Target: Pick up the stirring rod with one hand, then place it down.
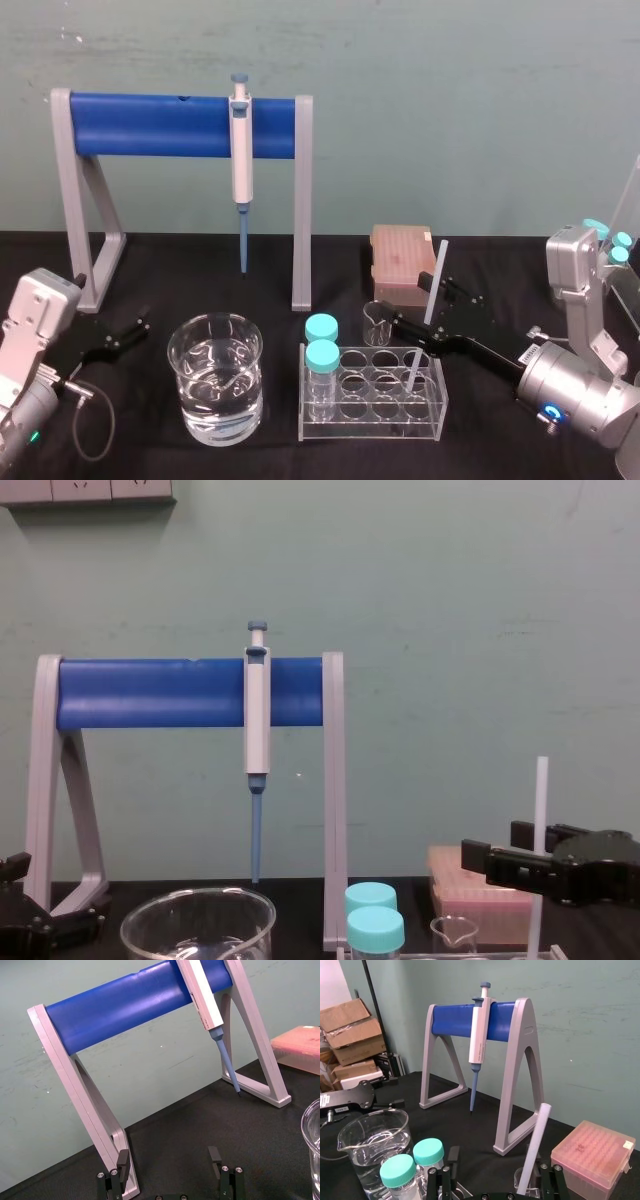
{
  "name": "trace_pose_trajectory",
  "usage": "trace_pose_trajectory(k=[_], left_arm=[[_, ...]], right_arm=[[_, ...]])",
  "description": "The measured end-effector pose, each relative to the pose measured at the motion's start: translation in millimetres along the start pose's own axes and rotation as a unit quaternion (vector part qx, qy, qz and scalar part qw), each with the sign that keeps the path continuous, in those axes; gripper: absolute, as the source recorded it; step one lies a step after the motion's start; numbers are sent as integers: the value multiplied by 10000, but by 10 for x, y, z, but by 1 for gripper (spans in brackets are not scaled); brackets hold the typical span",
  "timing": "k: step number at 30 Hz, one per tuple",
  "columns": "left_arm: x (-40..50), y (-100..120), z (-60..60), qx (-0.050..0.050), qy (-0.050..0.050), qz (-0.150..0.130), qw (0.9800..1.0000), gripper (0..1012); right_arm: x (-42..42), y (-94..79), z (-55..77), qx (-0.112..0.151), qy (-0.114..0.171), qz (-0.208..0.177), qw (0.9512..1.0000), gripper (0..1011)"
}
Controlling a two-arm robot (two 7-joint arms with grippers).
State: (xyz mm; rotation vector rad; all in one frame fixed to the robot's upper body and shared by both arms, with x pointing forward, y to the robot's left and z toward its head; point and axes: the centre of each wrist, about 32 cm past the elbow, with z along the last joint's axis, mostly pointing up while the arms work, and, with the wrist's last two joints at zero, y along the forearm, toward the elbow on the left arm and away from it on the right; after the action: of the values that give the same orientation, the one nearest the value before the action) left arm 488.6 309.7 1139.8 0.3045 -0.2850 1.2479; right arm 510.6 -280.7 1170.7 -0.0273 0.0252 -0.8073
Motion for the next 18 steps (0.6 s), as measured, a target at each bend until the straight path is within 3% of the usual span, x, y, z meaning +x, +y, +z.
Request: trace_pose_trajectory(k=[7, 18], left_arm=[[0, 0, 0, 0, 0, 0, 10000, 1005], [0, 0, 0, 0, 0, 0, 10000, 1005]], right_arm=[[5, -8, -1, 4, -1, -7, 10000, 1003], [3, -37, -10, 6, 17, -29, 10000, 1003]])
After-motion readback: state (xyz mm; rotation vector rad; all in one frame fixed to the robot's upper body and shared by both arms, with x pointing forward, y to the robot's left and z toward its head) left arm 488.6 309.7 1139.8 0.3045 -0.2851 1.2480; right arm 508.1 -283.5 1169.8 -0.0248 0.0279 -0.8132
